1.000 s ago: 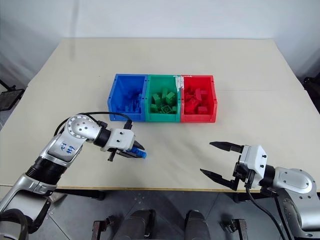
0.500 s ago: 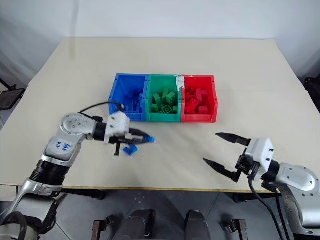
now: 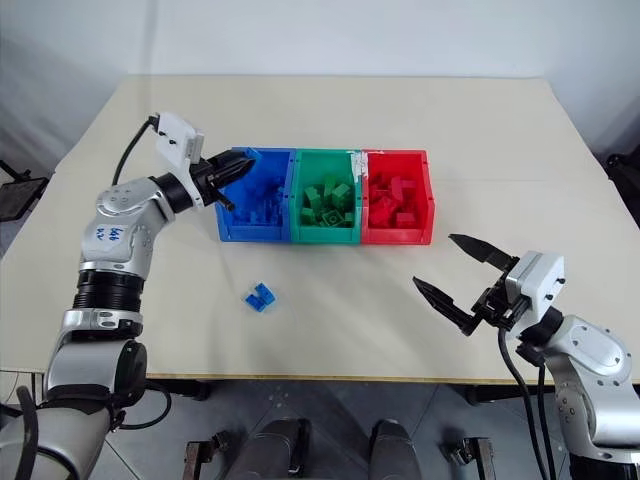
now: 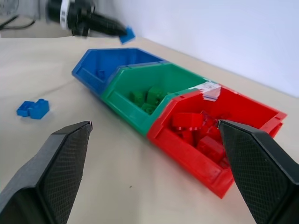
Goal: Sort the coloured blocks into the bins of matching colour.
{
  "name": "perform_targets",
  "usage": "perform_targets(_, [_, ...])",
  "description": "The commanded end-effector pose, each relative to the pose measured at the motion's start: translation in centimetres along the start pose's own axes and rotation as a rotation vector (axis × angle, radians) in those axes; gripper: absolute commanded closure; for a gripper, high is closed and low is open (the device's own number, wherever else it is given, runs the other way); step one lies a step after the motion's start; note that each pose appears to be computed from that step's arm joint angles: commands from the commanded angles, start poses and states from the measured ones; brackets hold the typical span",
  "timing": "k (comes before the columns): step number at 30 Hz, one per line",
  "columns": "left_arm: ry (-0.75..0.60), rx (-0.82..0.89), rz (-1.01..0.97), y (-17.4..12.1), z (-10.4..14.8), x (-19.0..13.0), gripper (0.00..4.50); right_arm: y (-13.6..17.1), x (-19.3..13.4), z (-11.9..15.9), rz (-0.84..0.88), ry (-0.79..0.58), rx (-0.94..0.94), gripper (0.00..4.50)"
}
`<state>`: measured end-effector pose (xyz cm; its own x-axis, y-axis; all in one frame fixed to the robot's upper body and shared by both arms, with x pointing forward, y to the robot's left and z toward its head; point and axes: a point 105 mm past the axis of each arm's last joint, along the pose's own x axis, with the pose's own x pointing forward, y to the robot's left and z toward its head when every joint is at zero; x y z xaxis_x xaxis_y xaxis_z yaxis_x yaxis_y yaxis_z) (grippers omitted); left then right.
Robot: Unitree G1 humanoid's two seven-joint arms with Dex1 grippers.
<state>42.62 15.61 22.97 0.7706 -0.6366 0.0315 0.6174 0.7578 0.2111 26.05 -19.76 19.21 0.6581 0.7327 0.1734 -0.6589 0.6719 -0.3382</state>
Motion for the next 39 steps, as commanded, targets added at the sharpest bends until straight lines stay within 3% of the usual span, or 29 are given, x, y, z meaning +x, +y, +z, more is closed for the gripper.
perform_targets(1, [-0.040, 0.046, -0.013, 0.2, 1.7, -0.4, 2.36, -0.1, 0.4, 0.8, 0.017, -0.034, -0.027, 0.00])
perform_targets(6, [-0.029, 0.072, 0.015, 1.3, 1.2, -3.4, 0.77, 0.0, 1.4, 0.9, 0.092, -0.039, -0.025, 0.00])
perform_targets(12, [-0.026, 0.125, -0.025, 1.3, 0.2, -9.2, 0.77, 0.8, 2.5, 0.2, 0.235, -0.011, -0.020, 0.00])
perform_targets(13, [-0.022, 0.140, -0.042, 1.1, -0.3, -10.8, 0.60, 1.2, 2.8, -0.1, 0.276, -0.004, -0.013, 0.00])
perform_targets(16, [0.029, 0.229, -0.072, 0.7, -1.9, -15.0, 0.05, 2.2, 3.3, -0.8, 0.380, 0.018, -0.003, 0.00])
perform_targets(19, [0.103, 0.269, -0.083, 0.5, -3.8, -18.1, 0.05, 3.0, 3.7, -1.2, 0.453, 0.024, 0.010, 0.00])
perform_targets(22, [0.226, 0.198, -0.093, 0.3, -6.3, -22.5, 0.05, 4.1, 4.1, -1.8, 0.556, 0.044, 0.017, 0.00])
perform_targets(24, [0.255, 0.176, -0.081, 0.1, -6.7, -23.7, 0.05, 4.5, 4.1, -2.1, 0.606, 0.057, 0.017, 0.00])
perform_targets(32, [0.198, 0.217, -0.246, -3.1, -5.6, -19.9, 0.05, 3.8, 3.3, -2.7, 0.621, 0.097, 0.009, 0.00])
perform_targets(39, [0.208, 0.388, -0.492, -5.5, -3.7, -12.1, 0.05, 3.6, 2.3, -3.1, 0.573, 0.125, 0.016, 0.00])
